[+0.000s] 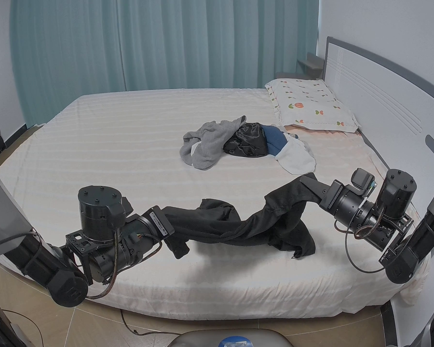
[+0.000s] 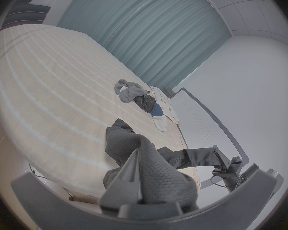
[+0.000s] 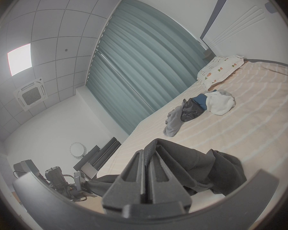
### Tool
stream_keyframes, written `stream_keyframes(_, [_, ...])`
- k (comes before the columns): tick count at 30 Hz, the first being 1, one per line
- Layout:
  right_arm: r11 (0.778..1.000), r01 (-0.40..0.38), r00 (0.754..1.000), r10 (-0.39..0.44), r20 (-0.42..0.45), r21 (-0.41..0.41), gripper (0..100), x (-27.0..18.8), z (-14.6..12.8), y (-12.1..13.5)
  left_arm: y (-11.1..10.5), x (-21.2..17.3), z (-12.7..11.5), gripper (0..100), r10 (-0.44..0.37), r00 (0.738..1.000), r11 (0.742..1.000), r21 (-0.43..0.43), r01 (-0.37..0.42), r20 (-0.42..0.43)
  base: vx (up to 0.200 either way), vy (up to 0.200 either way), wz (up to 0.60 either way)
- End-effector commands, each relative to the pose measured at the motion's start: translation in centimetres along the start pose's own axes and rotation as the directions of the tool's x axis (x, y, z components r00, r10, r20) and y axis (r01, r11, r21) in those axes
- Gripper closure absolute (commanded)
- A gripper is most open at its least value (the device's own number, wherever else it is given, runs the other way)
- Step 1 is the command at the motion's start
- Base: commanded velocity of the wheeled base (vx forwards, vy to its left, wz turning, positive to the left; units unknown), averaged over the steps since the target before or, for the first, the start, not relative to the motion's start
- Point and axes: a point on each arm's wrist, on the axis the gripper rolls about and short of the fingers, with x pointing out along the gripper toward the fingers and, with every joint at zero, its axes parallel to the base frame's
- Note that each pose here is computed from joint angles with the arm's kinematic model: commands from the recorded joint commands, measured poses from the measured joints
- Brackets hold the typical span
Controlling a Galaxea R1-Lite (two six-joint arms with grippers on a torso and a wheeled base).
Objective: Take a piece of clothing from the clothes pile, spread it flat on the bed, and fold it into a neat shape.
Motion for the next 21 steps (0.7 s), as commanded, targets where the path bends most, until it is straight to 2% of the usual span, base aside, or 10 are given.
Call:
stream_keyframes(1, [1.000, -0.001, 1.000, 0.001, 0.003, -0.001, 100, 0.0, 0.1, 0.0, -0.4, -0.5, 0.4, 100, -0.018, 1.000, 1.000, -0.001, 0.018, 0.016, 0.000, 0.200, 0.00])
stream_keyframes(9, [1.000, 0.023, 1.000, -0.023, -0.021, 0.005, 100, 0.8, -0.8, -0.9, -0.7, -0.8, 0.1, 100, -0.026, 1.000, 1.000, 0.003, 0.026, 0.007, 0.000, 0.200, 0.00])
stream_keyframes(21, [1.000, -0.017, 1.000, 0.017, 0.011, -0.002, 100, 0.2, -0.1, 0.5, -0.8, -1.2, 0.7, 100, -0.035, 0.999, 0.999, 0.002, 0.035, 0.029, 0.000, 0.200, 0.00])
